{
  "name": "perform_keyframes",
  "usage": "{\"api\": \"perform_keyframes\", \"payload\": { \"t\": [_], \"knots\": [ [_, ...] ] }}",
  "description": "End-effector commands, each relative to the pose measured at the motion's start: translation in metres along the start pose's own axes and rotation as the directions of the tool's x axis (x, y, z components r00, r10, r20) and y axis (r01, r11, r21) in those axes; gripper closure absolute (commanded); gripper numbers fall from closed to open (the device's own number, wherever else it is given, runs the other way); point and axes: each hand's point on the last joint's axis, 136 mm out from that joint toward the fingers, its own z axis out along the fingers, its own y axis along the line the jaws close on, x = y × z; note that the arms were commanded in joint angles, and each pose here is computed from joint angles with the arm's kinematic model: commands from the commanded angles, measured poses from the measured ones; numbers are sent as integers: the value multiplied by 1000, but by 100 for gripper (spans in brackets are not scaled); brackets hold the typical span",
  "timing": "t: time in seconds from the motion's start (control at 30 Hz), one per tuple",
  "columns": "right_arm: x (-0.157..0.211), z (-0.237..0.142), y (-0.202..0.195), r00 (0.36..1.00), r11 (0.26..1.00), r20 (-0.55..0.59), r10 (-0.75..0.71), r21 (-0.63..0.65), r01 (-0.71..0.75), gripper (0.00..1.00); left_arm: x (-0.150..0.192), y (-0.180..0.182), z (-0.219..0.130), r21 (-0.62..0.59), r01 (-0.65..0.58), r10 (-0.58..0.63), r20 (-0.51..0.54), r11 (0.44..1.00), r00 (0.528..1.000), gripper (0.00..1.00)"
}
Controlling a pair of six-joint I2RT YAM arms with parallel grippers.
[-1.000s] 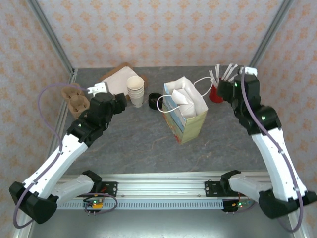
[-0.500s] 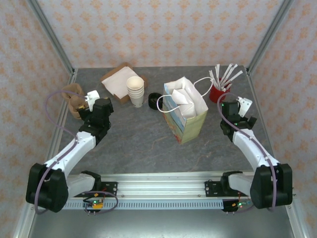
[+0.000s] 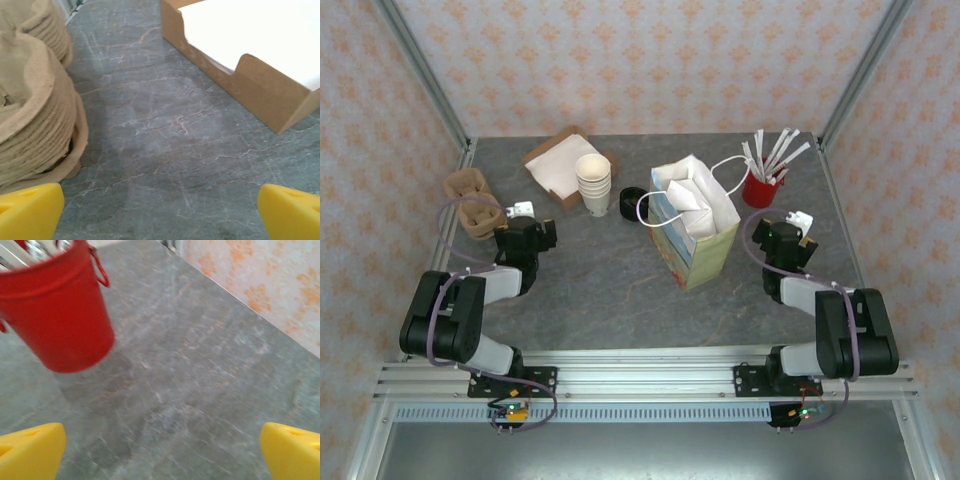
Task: Pack the takeout coffee
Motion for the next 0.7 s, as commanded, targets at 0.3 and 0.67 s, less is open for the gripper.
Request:
{"api": "perform_keyframes", "payload": {
  "t": [0.3,0.67],
  "knots": [
    [-6,17,20,998,998,53,-22,-54,25,1,-15,-9,0,72,0,-7,95,997,995,0],
    [-6,17,20,998,998,53,-23,-55,26,1,-15,-10,-1,73,-3,-4,95,997,995,0]
  ]
}}
